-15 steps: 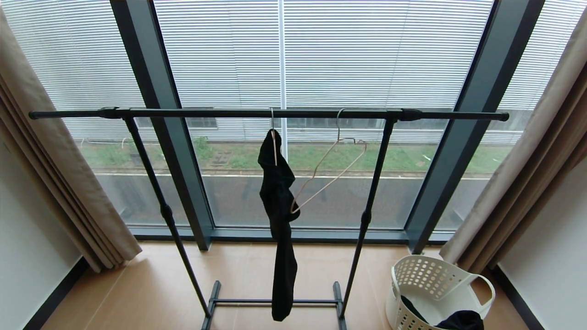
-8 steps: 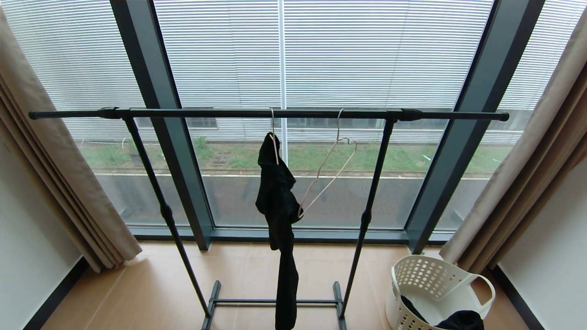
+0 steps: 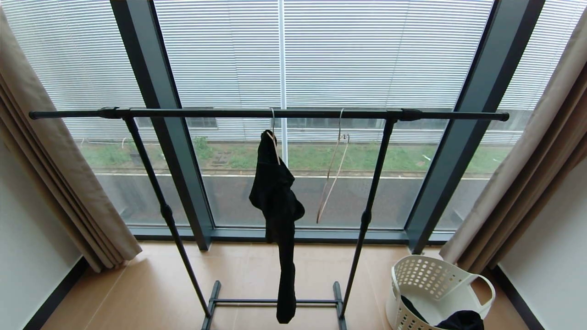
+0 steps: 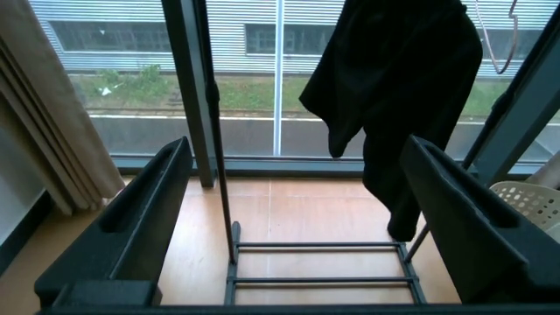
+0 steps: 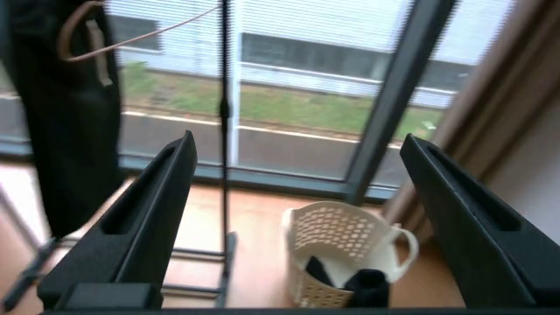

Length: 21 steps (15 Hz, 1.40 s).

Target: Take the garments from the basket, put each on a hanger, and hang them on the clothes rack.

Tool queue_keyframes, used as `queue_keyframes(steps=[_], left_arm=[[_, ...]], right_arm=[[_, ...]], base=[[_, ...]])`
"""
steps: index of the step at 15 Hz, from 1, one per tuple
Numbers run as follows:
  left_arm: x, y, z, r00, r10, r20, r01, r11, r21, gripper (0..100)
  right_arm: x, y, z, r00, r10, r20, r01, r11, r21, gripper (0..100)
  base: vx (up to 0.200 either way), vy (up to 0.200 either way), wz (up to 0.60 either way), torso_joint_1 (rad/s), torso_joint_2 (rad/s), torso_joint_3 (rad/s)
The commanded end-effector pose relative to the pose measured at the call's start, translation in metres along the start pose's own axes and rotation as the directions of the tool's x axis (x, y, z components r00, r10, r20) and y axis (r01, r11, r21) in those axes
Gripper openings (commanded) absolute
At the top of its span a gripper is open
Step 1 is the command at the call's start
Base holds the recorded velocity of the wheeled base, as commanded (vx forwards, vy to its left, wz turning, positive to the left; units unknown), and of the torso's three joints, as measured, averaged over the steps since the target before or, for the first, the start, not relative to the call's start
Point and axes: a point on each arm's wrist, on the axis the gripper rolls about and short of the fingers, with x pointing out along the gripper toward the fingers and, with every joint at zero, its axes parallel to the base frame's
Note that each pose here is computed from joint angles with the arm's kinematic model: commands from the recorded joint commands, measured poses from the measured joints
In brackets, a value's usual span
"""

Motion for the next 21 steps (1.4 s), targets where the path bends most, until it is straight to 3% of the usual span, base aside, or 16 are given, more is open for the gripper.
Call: queue_keyframes(steps=[1, 14, 21], left_arm=[[0.0001, 0.0000, 0.0001, 1.000, 0.001, -0.001, -0.001, 1.000, 0.008, 100], [0.0001, -0.0002, 0.0004, 1.000, -0.002, 0.002, 0.002, 1.000, -0.012, 100], [0.0001, -0.0006, 0.0005, 1.000, -0.025, 0.003, 0.025, 0.999, -0.020, 100]], right_arm=[[0.0000, 0.0001, 0.0001, 1.000, 0.005, 0.002, -0.005, 1.000, 0.000, 100], [0.0000, 0.0000, 0.0003, 1.000, 0.003, 0.004, -0.003, 1.000, 0.023, 100], [0.0000, 0.0000, 0.0003, 1.000, 0.003, 0.004, -0.003, 1.000, 0.021, 100]], base=[[0.000, 0.000, 0.00, 0.000, 0.00, 0.000], [0.000, 0.000, 0.00, -0.005, 0.01, 0.007], [0.000, 0.000, 0.00, -0.145, 0.34, 0.182]])
